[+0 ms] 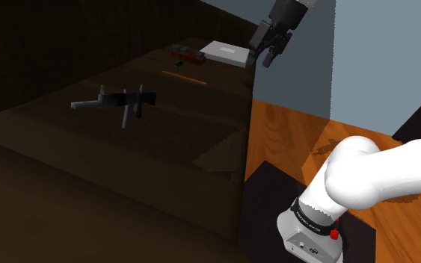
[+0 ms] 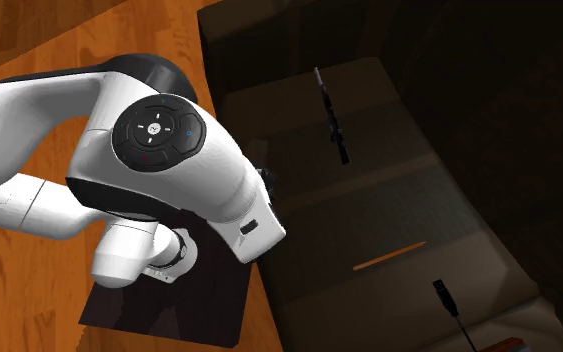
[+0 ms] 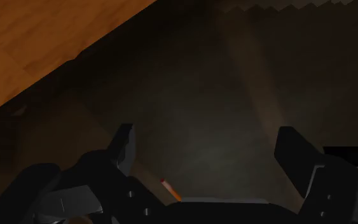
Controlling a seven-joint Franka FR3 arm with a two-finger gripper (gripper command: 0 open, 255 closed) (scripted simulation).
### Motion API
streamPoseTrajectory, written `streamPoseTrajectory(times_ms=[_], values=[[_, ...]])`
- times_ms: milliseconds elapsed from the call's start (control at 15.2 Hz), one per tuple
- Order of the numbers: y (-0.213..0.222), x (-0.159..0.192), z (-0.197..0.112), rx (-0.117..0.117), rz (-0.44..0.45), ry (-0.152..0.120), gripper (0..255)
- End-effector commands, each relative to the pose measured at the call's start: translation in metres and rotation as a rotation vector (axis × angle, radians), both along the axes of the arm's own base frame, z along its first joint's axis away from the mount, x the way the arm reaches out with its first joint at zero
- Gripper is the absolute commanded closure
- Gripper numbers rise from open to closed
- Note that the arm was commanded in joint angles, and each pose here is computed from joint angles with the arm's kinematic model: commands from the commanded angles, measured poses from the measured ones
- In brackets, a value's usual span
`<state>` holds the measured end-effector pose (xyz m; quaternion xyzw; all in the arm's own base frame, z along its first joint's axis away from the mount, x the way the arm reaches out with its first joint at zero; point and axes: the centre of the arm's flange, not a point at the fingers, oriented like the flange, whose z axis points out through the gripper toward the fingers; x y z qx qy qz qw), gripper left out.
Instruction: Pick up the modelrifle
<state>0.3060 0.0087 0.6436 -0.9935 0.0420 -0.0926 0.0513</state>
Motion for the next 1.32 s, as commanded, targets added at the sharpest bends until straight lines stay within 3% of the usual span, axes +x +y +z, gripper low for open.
streamPoseTrajectory(times_ms=[0,594,1254], values=[[0.0,0.0,0.0,0.0,0.0,0.0,0],[0.118,0.013,-0.006,0.044,-0.321,0.121,0],[0.238,0.07,-0.011,0.093,-0.679,0.255,0]])
